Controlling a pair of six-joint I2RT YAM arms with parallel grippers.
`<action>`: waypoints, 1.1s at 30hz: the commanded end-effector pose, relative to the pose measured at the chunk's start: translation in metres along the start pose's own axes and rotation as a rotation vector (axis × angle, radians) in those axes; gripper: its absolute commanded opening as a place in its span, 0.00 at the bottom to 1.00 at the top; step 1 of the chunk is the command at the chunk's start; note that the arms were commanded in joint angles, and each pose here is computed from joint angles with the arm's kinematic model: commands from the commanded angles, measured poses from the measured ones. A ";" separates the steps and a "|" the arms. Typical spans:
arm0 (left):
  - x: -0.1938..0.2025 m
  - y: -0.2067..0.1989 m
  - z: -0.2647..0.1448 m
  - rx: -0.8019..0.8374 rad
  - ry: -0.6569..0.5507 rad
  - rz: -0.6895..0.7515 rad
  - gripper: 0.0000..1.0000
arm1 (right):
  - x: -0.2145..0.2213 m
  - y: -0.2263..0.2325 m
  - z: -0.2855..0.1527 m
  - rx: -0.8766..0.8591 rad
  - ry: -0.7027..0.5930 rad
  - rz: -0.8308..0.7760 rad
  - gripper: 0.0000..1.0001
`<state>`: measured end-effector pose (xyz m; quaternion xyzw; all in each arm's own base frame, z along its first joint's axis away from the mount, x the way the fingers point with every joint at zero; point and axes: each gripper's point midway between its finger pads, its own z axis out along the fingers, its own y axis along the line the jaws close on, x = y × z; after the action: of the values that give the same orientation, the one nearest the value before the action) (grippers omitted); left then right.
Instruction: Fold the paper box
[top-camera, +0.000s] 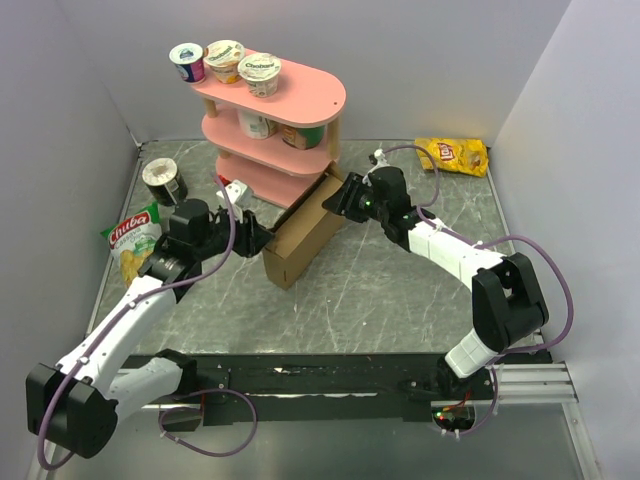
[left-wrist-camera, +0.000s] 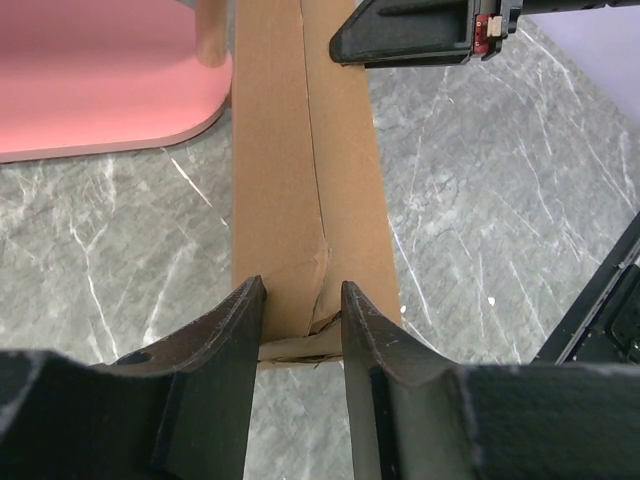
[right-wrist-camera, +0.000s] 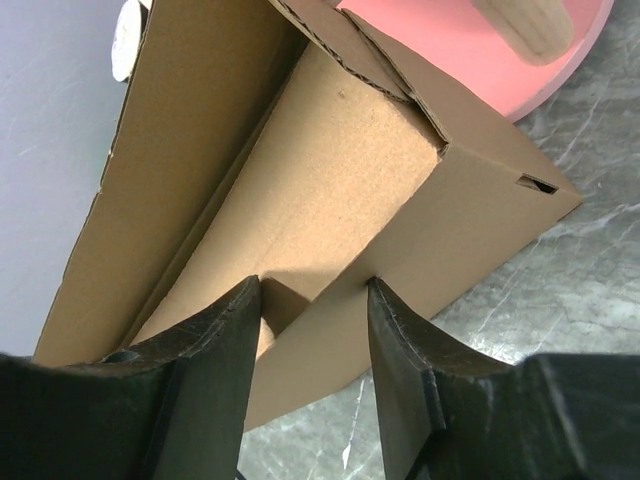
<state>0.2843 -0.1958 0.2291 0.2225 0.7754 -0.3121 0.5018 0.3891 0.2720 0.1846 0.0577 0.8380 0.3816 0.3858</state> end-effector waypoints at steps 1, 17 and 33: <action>0.028 -0.013 0.009 0.030 0.109 -0.019 0.27 | 0.003 0.007 0.011 -0.034 -0.011 -0.041 0.45; 0.075 -0.068 0.005 0.200 0.221 0.015 0.25 | 0.004 0.008 0.014 -0.017 -0.011 -0.040 0.44; 0.098 -0.058 0.018 -0.032 0.296 0.028 0.25 | 0.011 0.009 0.016 -0.008 0.001 -0.037 0.43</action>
<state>0.2494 -0.2572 0.2199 0.2699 0.7633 -0.2921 0.5091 0.3923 0.2755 0.1886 0.0577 0.8320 0.3792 0.4008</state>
